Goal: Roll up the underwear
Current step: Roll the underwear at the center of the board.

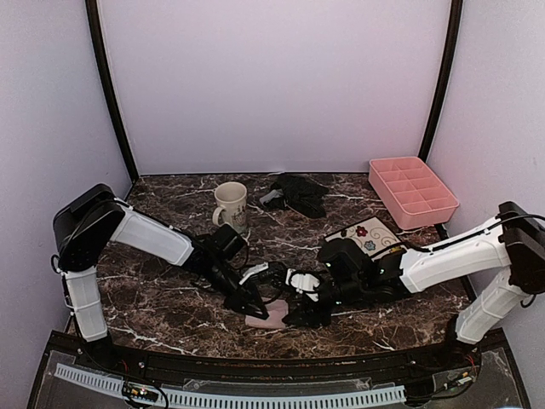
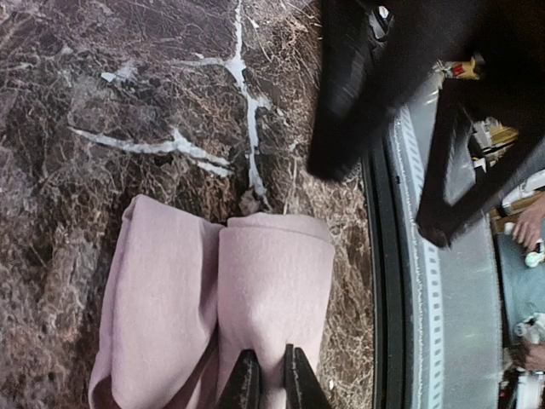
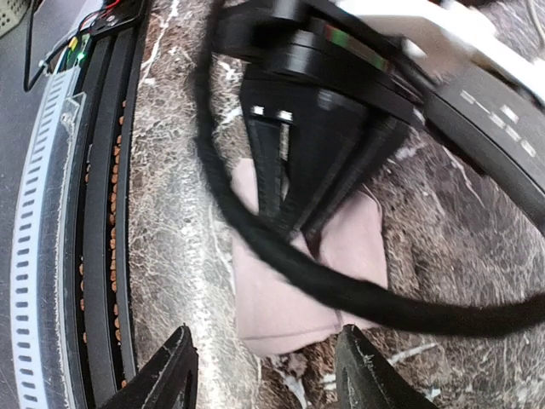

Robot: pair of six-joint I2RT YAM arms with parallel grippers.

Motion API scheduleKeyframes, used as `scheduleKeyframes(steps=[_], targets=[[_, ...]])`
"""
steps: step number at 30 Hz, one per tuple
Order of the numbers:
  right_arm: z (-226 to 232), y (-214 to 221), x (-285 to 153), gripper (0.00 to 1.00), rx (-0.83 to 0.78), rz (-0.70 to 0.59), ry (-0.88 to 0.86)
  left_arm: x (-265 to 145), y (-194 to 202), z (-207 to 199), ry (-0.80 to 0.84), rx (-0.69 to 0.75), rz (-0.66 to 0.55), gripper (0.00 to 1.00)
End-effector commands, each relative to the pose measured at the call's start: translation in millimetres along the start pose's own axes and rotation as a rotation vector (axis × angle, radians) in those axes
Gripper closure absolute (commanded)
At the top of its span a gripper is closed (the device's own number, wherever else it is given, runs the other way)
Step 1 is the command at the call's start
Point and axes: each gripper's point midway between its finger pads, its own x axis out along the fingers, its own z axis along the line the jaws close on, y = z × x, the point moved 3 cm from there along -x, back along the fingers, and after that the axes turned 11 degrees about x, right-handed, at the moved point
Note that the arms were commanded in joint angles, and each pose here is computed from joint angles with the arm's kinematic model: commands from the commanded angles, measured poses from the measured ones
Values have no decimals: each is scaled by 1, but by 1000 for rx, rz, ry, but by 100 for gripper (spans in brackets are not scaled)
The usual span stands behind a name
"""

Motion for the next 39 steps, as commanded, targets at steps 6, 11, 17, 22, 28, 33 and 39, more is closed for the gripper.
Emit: scheduleKeyframes(steps=[6,11,17,22,28,33,39], targets=[[11,-8,34,47,-171,-1,23,11,43,6,60,-197,133,94],[2,-2,49,49,-192,26,59,12,45,8,68,-205,135,93],[-4,6,61,75,-211,79,73,11,45,11,60,-204,133,87],[-10,24,63,100,-182,174,86,-2,33,16,-16,-158,84,66],[8,25,59,100,-13,220,-82,-57,-1,14,-303,-6,-80,49],[-2,32,62,100,254,311,-222,-90,-10,-9,-485,185,-173,44],[-18,39,64,100,463,341,-337,-78,3,-38,-580,381,-74,42]])
